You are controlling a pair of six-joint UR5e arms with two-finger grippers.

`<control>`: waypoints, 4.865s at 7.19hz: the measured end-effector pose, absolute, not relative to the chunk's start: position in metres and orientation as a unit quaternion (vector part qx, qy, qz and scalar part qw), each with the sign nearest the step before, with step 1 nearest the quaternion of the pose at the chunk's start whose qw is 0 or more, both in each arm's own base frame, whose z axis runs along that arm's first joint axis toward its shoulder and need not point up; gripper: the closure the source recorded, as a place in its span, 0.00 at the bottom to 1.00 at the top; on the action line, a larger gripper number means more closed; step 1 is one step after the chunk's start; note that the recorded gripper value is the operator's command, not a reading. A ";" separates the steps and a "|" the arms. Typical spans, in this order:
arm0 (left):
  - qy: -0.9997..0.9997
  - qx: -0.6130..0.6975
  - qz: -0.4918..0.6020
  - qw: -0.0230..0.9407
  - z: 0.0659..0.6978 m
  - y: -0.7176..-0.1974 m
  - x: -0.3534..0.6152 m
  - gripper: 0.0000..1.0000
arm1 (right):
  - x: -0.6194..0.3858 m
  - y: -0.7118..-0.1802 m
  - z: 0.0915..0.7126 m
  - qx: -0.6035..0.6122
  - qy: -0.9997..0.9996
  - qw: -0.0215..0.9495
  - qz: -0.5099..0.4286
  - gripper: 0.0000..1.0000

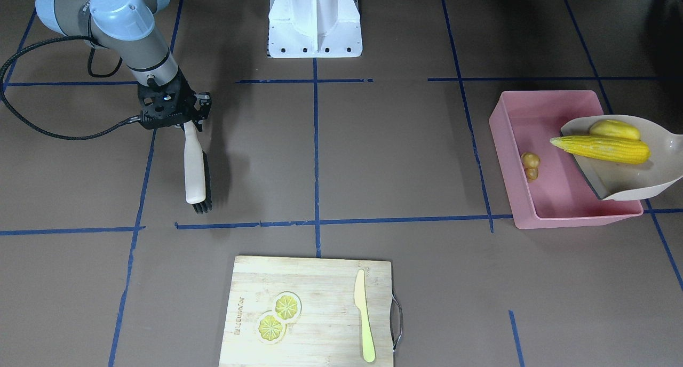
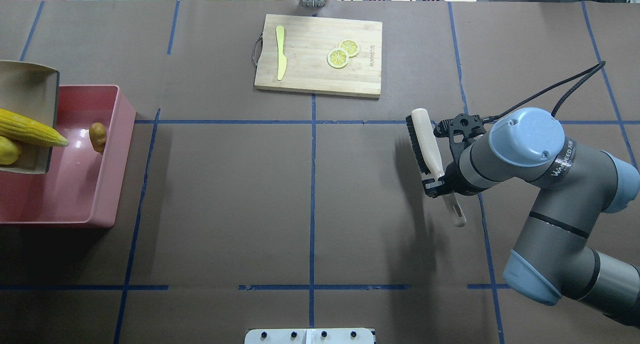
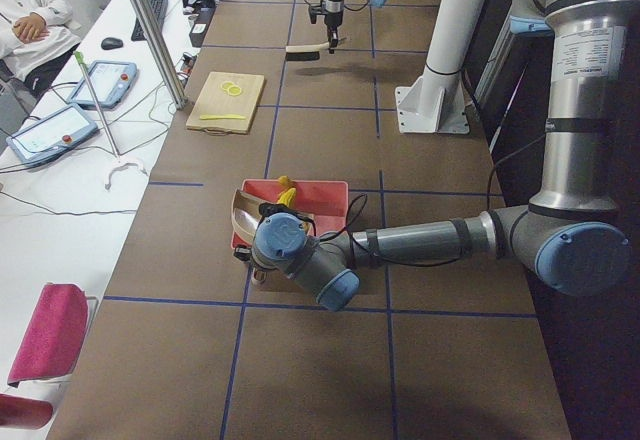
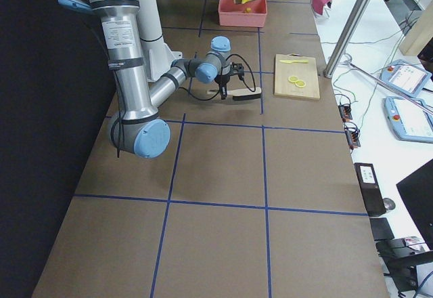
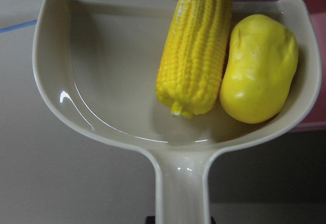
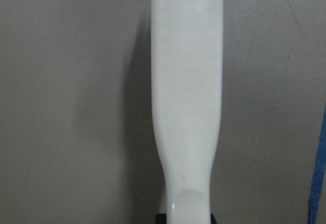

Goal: Sweep and dump trash into bin
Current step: 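Tilt the dustpan with the left gripper to dump the produce into the bin, then lower the empty dustpan back onto the table with the left gripper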

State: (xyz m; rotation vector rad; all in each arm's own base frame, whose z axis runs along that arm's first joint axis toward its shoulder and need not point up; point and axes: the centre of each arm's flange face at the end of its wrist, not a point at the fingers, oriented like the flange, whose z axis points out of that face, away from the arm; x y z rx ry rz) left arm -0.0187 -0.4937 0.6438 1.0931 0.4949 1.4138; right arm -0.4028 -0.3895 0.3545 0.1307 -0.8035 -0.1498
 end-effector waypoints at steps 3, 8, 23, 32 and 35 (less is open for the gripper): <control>0.194 0.467 0.631 0.588 0.635 -0.502 -0.020 1.00 | -0.403 -0.390 0.355 0.062 -0.390 0.916 -0.073 1.00; 0.244 0.376 0.613 0.651 0.593 -0.509 -0.021 1.00 | -0.403 -0.389 0.356 0.062 -0.391 0.916 -0.073 1.00; 0.181 0.295 0.664 0.663 0.515 -0.503 -0.031 1.00 | -0.405 -0.390 0.358 0.063 -0.387 0.917 -0.070 1.00; 0.344 0.325 0.562 0.679 0.301 -0.491 0.210 1.00 | -0.392 -0.382 0.342 0.060 -0.402 0.912 -0.053 1.00; 0.311 0.331 0.604 0.655 0.288 -0.432 0.338 0.95 | -0.391 -0.381 0.342 0.057 -0.402 0.913 -0.047 1.00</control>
